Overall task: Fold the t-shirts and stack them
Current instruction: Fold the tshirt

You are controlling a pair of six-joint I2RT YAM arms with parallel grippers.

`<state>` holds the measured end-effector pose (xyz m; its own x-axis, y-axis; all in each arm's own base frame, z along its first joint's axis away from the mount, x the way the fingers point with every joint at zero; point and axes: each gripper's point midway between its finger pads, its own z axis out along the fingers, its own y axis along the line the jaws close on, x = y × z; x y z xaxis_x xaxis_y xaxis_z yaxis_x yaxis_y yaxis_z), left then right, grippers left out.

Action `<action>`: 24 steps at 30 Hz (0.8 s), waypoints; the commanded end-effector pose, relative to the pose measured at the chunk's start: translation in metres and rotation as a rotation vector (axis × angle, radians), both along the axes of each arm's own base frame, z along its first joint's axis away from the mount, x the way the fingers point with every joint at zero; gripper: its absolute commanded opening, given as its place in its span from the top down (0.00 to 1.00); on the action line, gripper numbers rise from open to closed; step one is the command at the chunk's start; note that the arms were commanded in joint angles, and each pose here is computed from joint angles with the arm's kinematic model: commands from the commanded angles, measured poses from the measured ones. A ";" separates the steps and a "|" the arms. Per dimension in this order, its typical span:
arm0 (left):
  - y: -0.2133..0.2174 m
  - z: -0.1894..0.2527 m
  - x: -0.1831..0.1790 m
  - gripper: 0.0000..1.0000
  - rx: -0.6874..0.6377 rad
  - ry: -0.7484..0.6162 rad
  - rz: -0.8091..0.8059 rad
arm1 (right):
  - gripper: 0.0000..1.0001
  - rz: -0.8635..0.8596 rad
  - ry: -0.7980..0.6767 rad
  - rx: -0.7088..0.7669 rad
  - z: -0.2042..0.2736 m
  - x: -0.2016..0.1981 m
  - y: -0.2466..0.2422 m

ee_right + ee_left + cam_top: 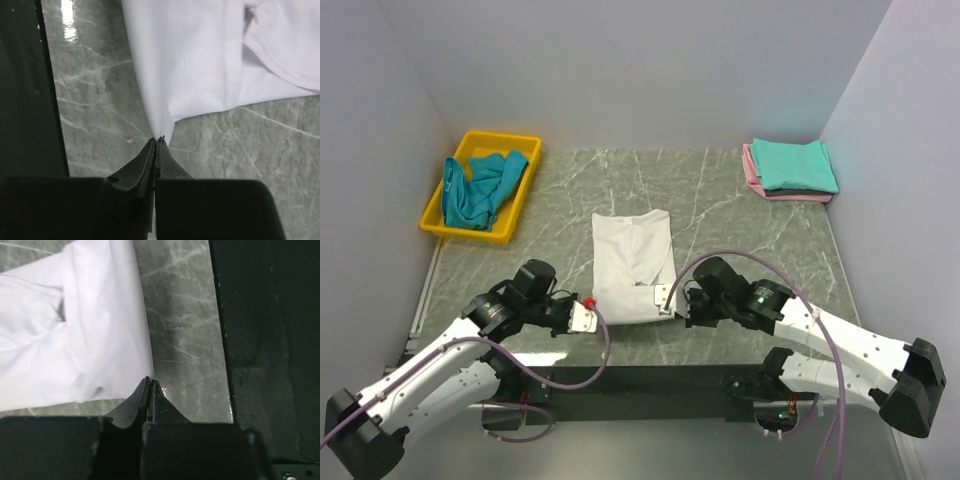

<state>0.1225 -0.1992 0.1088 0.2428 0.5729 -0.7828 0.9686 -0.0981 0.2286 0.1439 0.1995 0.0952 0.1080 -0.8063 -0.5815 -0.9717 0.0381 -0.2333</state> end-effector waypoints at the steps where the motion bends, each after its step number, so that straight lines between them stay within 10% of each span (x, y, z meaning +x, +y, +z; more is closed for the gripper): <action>1: -0.003 0.034 -0.013 0.99 -0.065 0.069 0.024 | 1.00 -0.020 0.000 0.051 0.042 -0.002 -0.002; 24: -0.002 0.090 0.040 0.99 -0.100 -0.012 0.110 | 1.00 -0.008 -0.260 0.064 0.106 0.067 0.007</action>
